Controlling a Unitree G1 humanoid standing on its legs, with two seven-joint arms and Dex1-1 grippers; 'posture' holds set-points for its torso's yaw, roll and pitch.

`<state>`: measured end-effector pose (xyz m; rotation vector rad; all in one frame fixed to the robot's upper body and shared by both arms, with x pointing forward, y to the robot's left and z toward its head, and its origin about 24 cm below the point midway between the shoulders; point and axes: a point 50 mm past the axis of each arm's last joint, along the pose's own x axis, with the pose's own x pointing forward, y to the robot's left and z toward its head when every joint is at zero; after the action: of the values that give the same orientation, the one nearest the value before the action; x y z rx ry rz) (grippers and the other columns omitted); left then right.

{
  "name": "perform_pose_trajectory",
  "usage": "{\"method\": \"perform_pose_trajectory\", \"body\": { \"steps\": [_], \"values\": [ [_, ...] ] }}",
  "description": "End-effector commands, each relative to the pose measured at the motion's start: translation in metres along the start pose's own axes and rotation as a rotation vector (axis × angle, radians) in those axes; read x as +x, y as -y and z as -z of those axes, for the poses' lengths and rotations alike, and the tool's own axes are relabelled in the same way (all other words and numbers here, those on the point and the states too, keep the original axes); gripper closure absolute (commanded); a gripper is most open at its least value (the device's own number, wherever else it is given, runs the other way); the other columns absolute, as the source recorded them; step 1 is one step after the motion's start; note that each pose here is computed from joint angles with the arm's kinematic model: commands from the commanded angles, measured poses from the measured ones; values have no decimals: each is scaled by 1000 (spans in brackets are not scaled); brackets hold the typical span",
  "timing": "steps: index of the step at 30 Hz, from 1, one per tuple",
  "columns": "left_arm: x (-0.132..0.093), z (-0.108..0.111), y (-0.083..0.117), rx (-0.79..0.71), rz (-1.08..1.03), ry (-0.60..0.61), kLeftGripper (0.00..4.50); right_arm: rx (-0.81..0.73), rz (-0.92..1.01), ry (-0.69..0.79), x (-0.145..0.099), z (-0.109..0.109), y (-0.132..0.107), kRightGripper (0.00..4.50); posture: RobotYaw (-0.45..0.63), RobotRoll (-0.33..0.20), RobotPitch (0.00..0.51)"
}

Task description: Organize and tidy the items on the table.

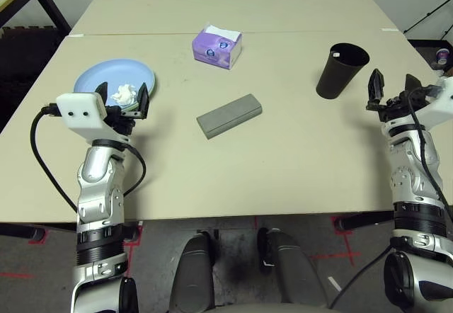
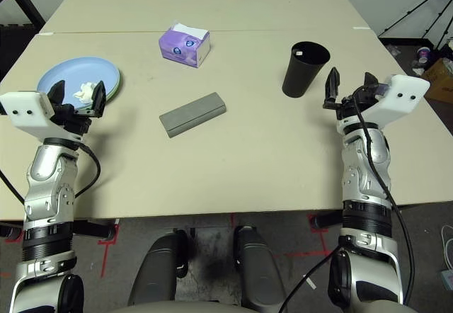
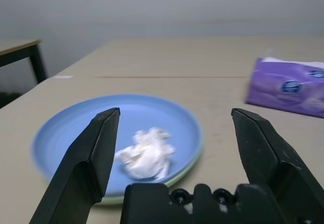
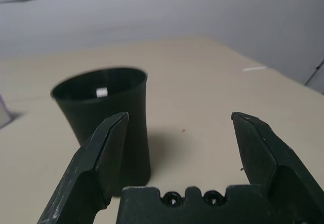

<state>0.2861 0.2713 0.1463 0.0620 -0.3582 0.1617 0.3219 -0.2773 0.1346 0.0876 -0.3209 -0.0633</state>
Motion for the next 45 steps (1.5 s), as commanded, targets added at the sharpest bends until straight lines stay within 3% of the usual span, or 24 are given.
{"method": "perform_pose_trajectory", "body": {
  "steps": [1, 10, 20, 33, 45],
  "values": [
    [-6, 8, -15, -16, -82, -19, 0, -10, -49, -22, 1, 8, 8, 15, -21, 0, 129],
    [-11, 10, -32, 18, -99, -30, 0, 26, -112, -55, 2, 23, 5, 15, 4, 0, 135],
    [-14, 11, -39, 38, 26, -63, 0, 13, -89, -45, -4, 17, 13, 15, 24, 0, 116],
    [-17, 13, -53, 32, 26, -89, 0, -2, -72, -38, -6, 12, 16, 15, 7, 0, 113],
    [-13, 11, -56, 38, 54, -98, 0, 15, -84, -78, -5, 20, 7, 15, 6, 0, 105]
  ]
}}
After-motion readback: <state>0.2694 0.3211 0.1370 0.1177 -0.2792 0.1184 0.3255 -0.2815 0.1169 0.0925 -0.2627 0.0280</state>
